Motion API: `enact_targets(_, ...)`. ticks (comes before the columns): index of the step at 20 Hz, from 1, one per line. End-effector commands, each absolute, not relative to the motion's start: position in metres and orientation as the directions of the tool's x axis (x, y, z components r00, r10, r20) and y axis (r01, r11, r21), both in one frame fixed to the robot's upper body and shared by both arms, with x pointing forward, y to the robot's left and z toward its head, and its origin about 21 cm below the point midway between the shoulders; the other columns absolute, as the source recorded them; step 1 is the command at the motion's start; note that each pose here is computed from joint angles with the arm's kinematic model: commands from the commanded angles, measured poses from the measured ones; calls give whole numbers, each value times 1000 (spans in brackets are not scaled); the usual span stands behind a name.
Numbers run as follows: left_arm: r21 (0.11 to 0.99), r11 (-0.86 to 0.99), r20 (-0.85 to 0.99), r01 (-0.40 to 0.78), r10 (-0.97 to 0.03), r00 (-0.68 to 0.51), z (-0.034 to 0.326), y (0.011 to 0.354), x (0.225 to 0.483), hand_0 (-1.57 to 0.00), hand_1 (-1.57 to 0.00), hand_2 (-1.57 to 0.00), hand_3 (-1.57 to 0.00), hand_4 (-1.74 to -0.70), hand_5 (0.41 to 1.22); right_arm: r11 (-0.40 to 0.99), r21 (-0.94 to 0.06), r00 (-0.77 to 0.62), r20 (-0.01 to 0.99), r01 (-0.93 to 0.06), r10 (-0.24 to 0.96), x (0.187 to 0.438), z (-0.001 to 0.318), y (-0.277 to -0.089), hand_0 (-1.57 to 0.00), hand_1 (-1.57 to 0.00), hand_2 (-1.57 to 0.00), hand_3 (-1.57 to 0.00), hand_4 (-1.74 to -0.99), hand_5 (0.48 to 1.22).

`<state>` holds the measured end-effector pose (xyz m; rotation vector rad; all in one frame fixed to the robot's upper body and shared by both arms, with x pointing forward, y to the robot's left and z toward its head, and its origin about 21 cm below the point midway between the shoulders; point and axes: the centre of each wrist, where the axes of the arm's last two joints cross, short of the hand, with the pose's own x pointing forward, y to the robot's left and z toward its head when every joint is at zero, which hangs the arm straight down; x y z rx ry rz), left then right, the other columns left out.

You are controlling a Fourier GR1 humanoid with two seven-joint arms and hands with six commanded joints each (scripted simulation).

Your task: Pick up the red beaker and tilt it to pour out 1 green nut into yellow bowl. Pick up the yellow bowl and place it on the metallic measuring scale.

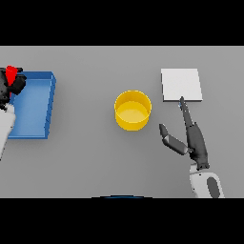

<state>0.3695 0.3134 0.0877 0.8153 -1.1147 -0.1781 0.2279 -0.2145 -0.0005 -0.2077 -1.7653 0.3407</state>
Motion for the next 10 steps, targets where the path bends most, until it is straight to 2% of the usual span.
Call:
enact_targets(1, 673, 694, 716, -255, -525, 460, 82, 314, 365, -1571, -1571, -1571, -1555, -1741, 1046, 940, -339, -211, 922, -44, 323, 230, 0, -217, 1, 1, 1, 1, -1013, 644)
enact_targets(3, 701, 671, 690, -240, -554, 466, 85, 315, 363, -1571, -1571, -1571, -1561, -1645, 941, 940, -339, -215, 921, -40, 323, 228, 2, -216, 1, 1, 1, 1, -1021, 636)
enact_targets(5, 719, 659, 669, -220, -572, 474, 82, 316, 356, -1571, -1571, -1563, -1536, -1401, 848, 939, -342, -208, 922, -33, 328, 228, 1, -216, 1, 1, 1, 1, -1017, 635)
enact_targets(6, 722, 660, 665, -207, -580, 471, 80, 317, 354, -1571, -1543, -1501, -1470, -1275, 810, 941, -336, -200, 925, -33, 324, 228, 0, -215, 1, 1, 1, 1, -1012, 634)
enact_targets(8, 723, 666, 663, -185, -592, 458, 80, 316, 350, -1393, -1215, -1209, -1136, -1068, 749, 943, -330, -224, 922, -34, 315, 227, 2, -216, 1, 1, 1, 1, -1007, 635)
enact_targets(10, 722, 671, 656, -168, -588, 473, 80, 318, 348, -965, -796, -816, -768, -958, 696, 944, -328, -211, 926, -36, 313, 225, -1, -218, 1, 1, 1, 1, -1004, 635)
